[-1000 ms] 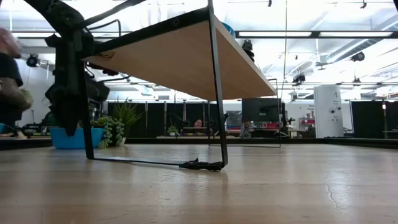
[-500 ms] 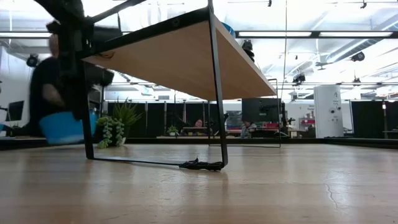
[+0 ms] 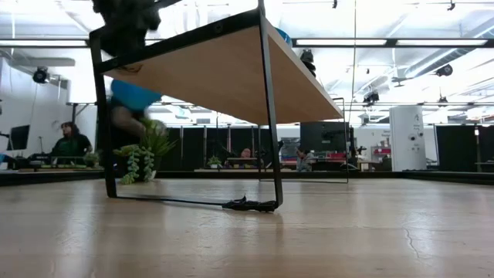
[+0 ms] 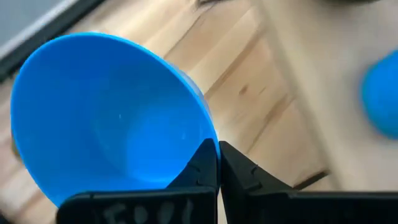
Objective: Pick & Place Mini bowls
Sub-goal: Stack the top blue bowl on the blue bowl on the shelf
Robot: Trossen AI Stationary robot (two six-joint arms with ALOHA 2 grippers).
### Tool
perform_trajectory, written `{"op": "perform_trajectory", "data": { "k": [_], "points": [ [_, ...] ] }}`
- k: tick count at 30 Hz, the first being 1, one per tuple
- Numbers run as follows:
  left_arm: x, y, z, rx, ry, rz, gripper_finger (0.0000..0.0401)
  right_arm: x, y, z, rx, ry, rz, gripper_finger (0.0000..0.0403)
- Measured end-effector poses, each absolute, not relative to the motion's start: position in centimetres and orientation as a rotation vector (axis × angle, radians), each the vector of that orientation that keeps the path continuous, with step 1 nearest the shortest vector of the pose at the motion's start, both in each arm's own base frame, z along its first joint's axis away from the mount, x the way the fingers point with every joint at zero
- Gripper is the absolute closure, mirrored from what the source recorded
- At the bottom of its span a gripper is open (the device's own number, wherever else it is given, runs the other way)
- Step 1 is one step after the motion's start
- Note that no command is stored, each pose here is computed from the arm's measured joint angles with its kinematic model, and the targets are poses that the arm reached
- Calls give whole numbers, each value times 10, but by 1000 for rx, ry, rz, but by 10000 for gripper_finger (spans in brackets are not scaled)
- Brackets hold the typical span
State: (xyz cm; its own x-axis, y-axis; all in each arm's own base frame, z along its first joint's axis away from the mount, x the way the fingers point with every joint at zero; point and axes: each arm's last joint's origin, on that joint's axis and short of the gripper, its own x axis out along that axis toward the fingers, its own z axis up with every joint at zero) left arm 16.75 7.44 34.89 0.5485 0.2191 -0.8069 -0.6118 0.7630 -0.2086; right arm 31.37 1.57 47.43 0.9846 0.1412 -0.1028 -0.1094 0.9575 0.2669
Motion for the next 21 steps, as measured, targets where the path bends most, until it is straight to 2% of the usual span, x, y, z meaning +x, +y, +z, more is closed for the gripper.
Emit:
{"op": "perform_trajectory", "data": {
  "k": [6, 12, 21],
  "points": [
    [176, 60, 396, -414, 739, 395, 401, 283, 14, 444, 382, 44, 135, 394],
    [204, 36, 428, -339, 689, 255, 401, 250, 13, 419, 429, -51, 157, 394],
    [265, -15, 439, -174, 726, 78, 401, 197, 11, 382, 439, -102, 166, 394]
  ]
}}
